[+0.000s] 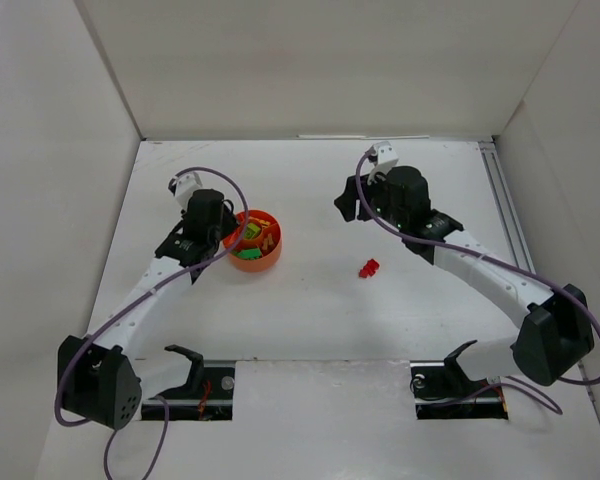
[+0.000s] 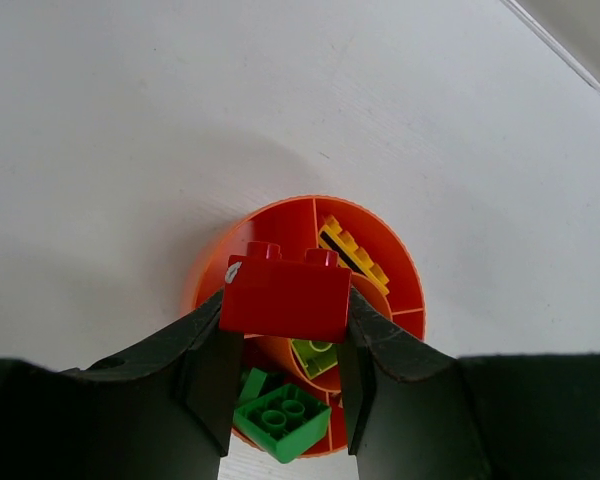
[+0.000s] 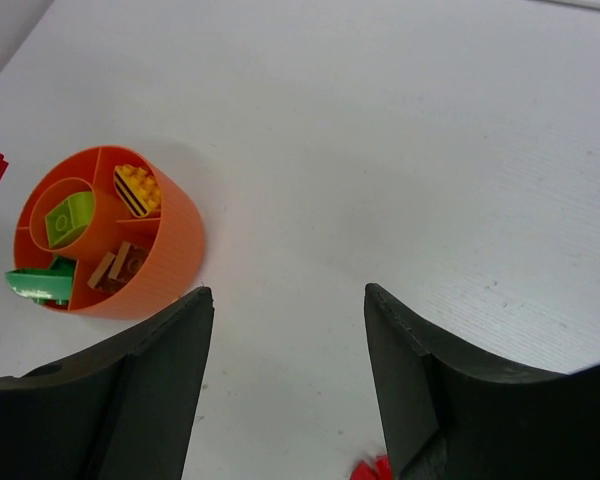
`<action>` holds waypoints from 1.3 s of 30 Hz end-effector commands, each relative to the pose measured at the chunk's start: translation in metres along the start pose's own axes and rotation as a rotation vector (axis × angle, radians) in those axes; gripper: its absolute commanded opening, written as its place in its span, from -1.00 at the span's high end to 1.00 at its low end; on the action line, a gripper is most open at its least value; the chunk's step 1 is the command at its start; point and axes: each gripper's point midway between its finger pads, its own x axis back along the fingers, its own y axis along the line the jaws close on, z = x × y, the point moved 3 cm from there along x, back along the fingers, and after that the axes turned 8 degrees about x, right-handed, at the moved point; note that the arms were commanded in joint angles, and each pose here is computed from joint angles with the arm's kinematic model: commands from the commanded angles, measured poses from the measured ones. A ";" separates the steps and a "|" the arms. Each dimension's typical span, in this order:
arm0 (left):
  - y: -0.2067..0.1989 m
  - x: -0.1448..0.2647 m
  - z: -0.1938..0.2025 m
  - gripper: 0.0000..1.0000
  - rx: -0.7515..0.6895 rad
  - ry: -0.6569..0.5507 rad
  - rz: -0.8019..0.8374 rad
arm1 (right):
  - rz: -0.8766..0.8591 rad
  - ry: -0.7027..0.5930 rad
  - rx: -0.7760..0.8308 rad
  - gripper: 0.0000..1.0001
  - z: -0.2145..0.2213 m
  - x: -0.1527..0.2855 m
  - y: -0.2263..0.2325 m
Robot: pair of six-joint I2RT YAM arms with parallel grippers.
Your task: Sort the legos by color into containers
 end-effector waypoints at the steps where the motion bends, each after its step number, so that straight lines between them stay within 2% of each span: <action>1: 0.001 -0.006 0.001 0.84 -0.017 -0.009 0.001 | 0.054 -0.045 0.006 -0.35 -0.019 0.011 -0.010; 20: 0.018 -0.027 0.028 0.81 -0.062 0.079 -0.076 | 0.150 -0.044 -0.004 -0.35 -0.021 0.027 -0.030; 22: 0.020 -0.026 0.030 0.73 -0.066 0.086 -0.084 | 0.159 -0.044 -0.004 -0.35 -0.023 0.028 -0.032; 24: 0.021 -0.029 0.032 0.73 -0.070 0.093 -0.093 | 0.159 -0.044 -0.004 -0.35 -0.023 0.028 -0.032; 30: 0.024 -0.029 0.021 0.81 0.016 0.036 -0.168 | 0.160 -0.035 -0.004 -0.35 -0.023 0.026 -0.032; 35: -0.001 -0.018 0.003 0.81 0.076 -0.019 -0.034 | 0.160 -0.034 -0.004 -0.35 -0.024 0.024 -0.032; 39: -0.005 -0.018 0.005 0.71 0.051 0.002 -0.003 | 0.161 -0.024 -0.004 -0.35 -0.023 0.022 -0.032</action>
